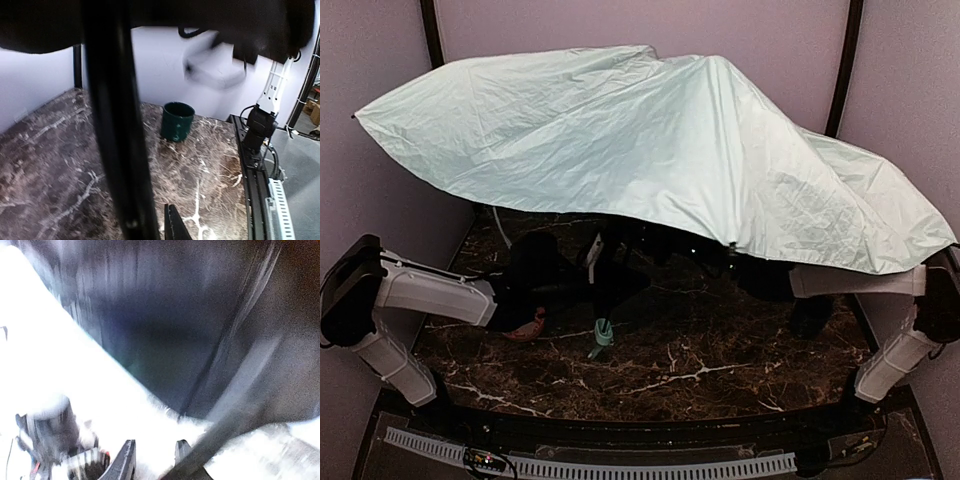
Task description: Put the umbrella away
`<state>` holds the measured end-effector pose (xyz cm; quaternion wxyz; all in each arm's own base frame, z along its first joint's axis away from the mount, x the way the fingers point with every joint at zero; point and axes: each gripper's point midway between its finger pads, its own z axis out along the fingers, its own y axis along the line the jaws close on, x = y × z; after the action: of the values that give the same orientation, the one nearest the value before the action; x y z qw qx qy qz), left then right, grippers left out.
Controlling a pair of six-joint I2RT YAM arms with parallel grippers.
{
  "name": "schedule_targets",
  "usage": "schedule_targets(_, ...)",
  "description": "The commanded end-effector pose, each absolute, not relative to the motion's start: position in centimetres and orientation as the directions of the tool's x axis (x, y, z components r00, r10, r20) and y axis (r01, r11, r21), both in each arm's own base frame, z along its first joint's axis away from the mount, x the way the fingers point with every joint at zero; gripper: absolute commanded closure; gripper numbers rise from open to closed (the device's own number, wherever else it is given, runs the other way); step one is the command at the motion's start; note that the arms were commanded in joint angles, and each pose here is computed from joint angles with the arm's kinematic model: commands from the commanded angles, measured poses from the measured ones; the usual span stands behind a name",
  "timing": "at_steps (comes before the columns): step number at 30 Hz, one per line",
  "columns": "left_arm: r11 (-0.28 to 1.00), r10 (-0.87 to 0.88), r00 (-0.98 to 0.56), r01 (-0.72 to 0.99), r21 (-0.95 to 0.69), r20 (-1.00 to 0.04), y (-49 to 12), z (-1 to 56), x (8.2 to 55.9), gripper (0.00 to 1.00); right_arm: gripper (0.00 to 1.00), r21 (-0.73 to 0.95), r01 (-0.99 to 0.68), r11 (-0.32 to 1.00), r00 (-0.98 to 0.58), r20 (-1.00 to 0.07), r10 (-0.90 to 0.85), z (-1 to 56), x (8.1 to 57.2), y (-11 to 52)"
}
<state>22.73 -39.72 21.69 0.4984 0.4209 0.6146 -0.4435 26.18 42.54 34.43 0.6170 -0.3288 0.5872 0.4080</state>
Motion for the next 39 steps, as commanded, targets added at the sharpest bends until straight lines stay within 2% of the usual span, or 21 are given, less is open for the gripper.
schedule_targets(1, 0.163, -0.199, 0.207, 0.971, 0.176, -0.958, -39.8, 33.2, 20.2, 0.92, 0.75, 0.129, -0.864, 0.486, -0.186, -0.98, -0.07, 25.2, 26.8, 43.4)
schedule_targets(6, 0.151, -0.22, 0.147, 0.982, 0.115, -0.964, -39.4, 30.5, 20.0, 0.93, 0.82, 0.114, -0.843, 0.525, -0.163, -0.985, -0.049, 25.7, 27.5, 42.7)
schedule_targets(10, 0.15, -0.19, 0.088, 0.987, 0.06, -0.978, -39.4, 27.5, 20.1, 1.0, 0.86, 0.083, -0.836, 0.543, -0.103, -0.995, -0.006, 30.0, 27.7, 41.7)
schedule_targets(14, 0.149, -0.164, 0.044, 0.989, 0.019, -0.985, -39.4, 25.1, 20.2, 1.0, 0.92, 0.082, -0.81, 0.58, -0.06, -0.997, 0.057, 33.8, 28.7, 40.5)
schedule_targets(16, 0.152, -0.158, 0.029, 0.988, 0.005, -0.987, -39.4, 24.5, 20.3, 0.92, 0.98, 0.065, -0.794, 0.604, -0.036, -0.997, 0.061, 34.8, 29.2, 40.1)
schedule_targets(19, 0.151, -0.12, -0.001, 0.988, -0.019, -0.993, -39.8, 23.6, 20.5, 0.61, 1.0, 0.035, -0.746, 0.666, -0.007, -0.999, 0.044, 35.3, 30.4, 39.2)
schedule_targets(22, 0.176, -0.052, -0.019, 0.984, -0.028, -0.998, -39.5, 22.1, 20.7, 0.44, 1.0, 0.033, -0.679, 0.733, 0.018, -0.998, 0.061, 36.6, 32.3, 36.9)
schedule_targets(27, 0.285, 0.02, 0.001, 0.959, 0.006, -1.0, -37.0, 20.6, 21.0, 0.35, 1.0, 0.065, -0.597, 0.799, 0.082, -0.987, 0.142, 39.8, 35.4, 31.6)
schedule_targets(32, 0.45, 0.056, -0.045, 0.893, -0.015, -0.997, -33.8, 20.1, 23.1, 0.29, 1.0, -0.029, -0.585, 0.811, 0.189, -0.977, 0.102, 42.2, 36.6, 28.5)
schedule_targets(36, 0.626, -0.076, -0.197, 0.754, -0.201, -0.977, -27.3, 20.6, 28.1, 0.27, 1.0, -0.121, -0.642, 0.757, 0.229, -0.973, 0.039, 42.3, 36.5, 27.1)
schedule_targets(39, 0.754, -0.168, -0.211, 0.602, -0.264, -0.963, -21.6, 21.0, 31.5, 0.27, 1.0, -0.172, -0.732, 0.66, 0.233, -0.973, 0.004, 41.7, 35.4, 26.7)
